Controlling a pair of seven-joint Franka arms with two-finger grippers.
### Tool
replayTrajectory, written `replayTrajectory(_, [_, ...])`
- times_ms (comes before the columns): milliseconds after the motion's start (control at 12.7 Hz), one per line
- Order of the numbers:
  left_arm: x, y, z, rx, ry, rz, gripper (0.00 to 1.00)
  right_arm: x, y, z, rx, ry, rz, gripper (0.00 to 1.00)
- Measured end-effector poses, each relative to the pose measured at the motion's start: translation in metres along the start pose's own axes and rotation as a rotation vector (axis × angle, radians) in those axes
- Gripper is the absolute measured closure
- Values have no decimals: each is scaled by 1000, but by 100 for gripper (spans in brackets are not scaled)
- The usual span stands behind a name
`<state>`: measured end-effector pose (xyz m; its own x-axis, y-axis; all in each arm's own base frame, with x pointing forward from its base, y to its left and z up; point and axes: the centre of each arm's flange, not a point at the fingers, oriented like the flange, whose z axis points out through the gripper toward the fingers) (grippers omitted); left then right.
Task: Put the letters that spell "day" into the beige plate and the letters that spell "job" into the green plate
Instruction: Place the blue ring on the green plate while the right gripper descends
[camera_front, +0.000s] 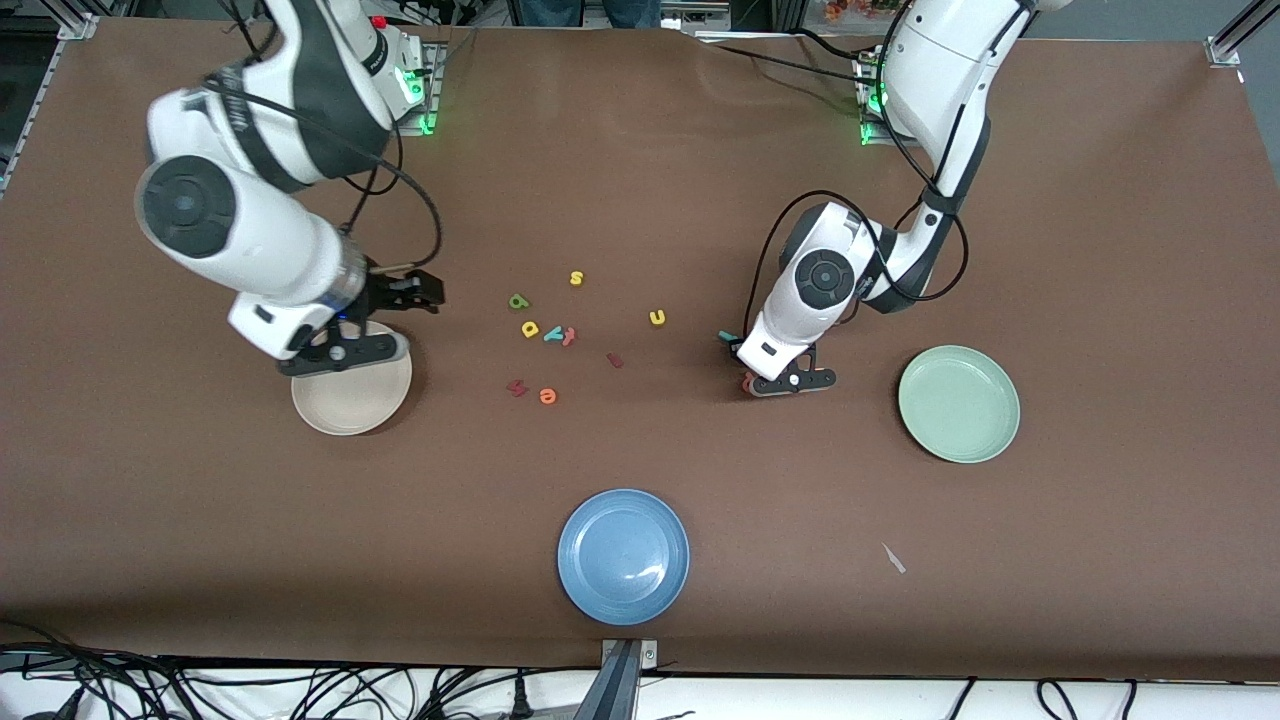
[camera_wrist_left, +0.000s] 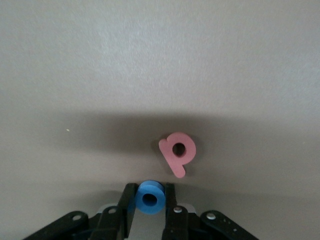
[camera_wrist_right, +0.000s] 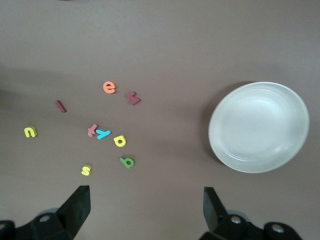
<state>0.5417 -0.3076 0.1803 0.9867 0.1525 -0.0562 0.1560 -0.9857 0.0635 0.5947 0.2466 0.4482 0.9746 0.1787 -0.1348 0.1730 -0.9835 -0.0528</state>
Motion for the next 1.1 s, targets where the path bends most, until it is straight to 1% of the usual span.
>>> replayTrajectory(79, [9, -5, -16, 0, 3, -13, 74, -1, -14, 13, -10, 8, 2, 0])
replayTrajectory(236, [39, -38, -74, 5, -9, -36, 74, -5, -39, 33, -25, 8, -15, 0])
replayTrajectory(315, [54, -69, -103, 9, -24, -37, 74, -5, -50, 45, -26, 14, -29, 0])
replayTrajectory(393, [66, -106, -123, 15, -47, -28, 74, -6, -57, 61, -21, 35, -41, 0])
replayTrajectory(472, [77, -142, -131, 17, -66, -14, 74, -9, -62, 83, -10, 57, -52, 0])
replayTrajectory(629, [93, -203, -123, 12, -94, 23, 74, -23, -63, 131, 6, 98, -87, 0])
replayTrajectory(708, [97, -226, -113, 11, -113, 41, 74, -32, -62, 153, 7, 113, -111, 0])
replayTrajectory(787, [100, -242, -100, 16, -133, 59, 74, -42, -61, 174, 8, 118, -130, 0])
replayTrajectory(944, [104, -257, -74, 44, -160, 81, 74, -58, -61, 203, 10, 122, -156, 0])
replayTrajectory(1022, [107, -258, -65, 51, -165, 86, 74, -65, -60, 215, 7, 135, -171, 0])
replayTrajectory(1101, [109, -256, -60, 50, -167, 89, 67, -74, -58, 228, 2, 146, -185, 0])
